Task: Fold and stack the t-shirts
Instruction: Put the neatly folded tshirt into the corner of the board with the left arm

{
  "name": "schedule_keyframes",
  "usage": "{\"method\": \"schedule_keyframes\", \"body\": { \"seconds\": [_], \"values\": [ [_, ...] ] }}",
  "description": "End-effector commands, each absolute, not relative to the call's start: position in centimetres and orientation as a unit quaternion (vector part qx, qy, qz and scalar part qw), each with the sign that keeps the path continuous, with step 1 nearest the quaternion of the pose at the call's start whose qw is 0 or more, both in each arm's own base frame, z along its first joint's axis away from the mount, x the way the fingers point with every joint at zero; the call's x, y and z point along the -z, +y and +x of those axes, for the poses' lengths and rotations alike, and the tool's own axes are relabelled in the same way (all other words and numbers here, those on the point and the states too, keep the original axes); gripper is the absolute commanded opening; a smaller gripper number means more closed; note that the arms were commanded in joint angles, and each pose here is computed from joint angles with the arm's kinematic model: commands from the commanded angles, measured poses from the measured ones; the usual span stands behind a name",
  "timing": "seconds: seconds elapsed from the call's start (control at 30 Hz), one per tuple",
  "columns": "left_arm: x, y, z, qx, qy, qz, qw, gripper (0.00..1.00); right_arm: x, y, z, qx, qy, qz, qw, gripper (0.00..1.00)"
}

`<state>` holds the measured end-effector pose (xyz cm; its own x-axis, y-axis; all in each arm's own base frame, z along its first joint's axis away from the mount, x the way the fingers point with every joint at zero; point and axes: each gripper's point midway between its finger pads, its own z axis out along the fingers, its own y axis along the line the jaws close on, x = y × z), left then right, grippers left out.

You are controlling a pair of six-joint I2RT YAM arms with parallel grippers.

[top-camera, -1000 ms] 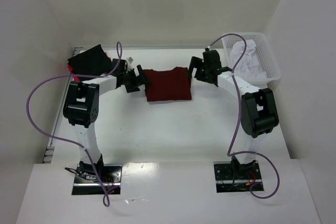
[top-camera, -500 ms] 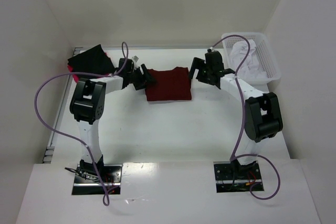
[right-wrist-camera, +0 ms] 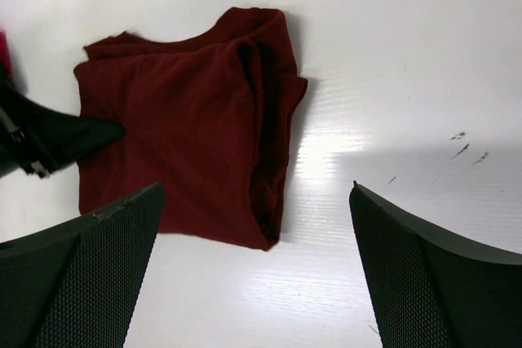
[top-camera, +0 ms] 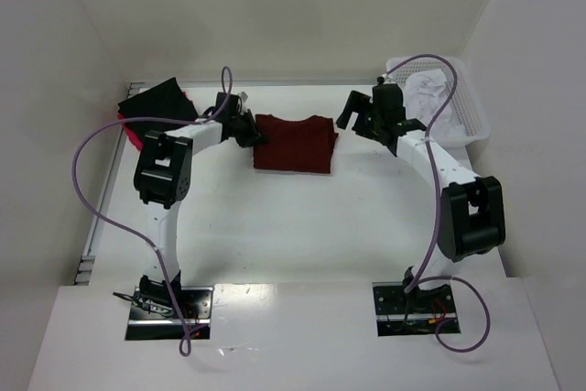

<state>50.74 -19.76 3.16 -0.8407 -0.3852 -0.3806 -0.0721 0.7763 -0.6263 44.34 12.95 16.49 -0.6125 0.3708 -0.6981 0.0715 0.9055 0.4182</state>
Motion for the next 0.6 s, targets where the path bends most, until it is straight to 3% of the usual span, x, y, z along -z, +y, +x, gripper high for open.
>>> {"method": "schedule_keyframes", "body": {
  "seconds": [0.0, 0.17, 0.3, 0.57],
  "values": [
    [-4.3, -15.7, 53.5, 0.253, 0.918, -0.11, 0.284, 0.0, -20.2, 12.1, 44.1, -0.184, 0.861, 0.13, 0.457, 1.0],
    [-11.6, -11.3, 59.1, 0.242, 0.892, -0.096, 0.369, 0.0, -22.3, 11.4, 43.9, -0.182, 0.851, 0.136, 0.474, 1.0],
    [-15.2, -7.8, 61.9, 0.224, 0.887, -0.097, 0.391, 0.0, -23.6, 11.7, 43.4, -0.195, 0.846, 0.138, 0.477, 1.0],
    [-19.3, -0.6, 63.0, 0.205, 0.872, -0.137, 0.423, 0.0, -24.4, 10.6, 41.9, -0.187, 0.842, 0.148, 0.483, 1.0]
  ]
}}
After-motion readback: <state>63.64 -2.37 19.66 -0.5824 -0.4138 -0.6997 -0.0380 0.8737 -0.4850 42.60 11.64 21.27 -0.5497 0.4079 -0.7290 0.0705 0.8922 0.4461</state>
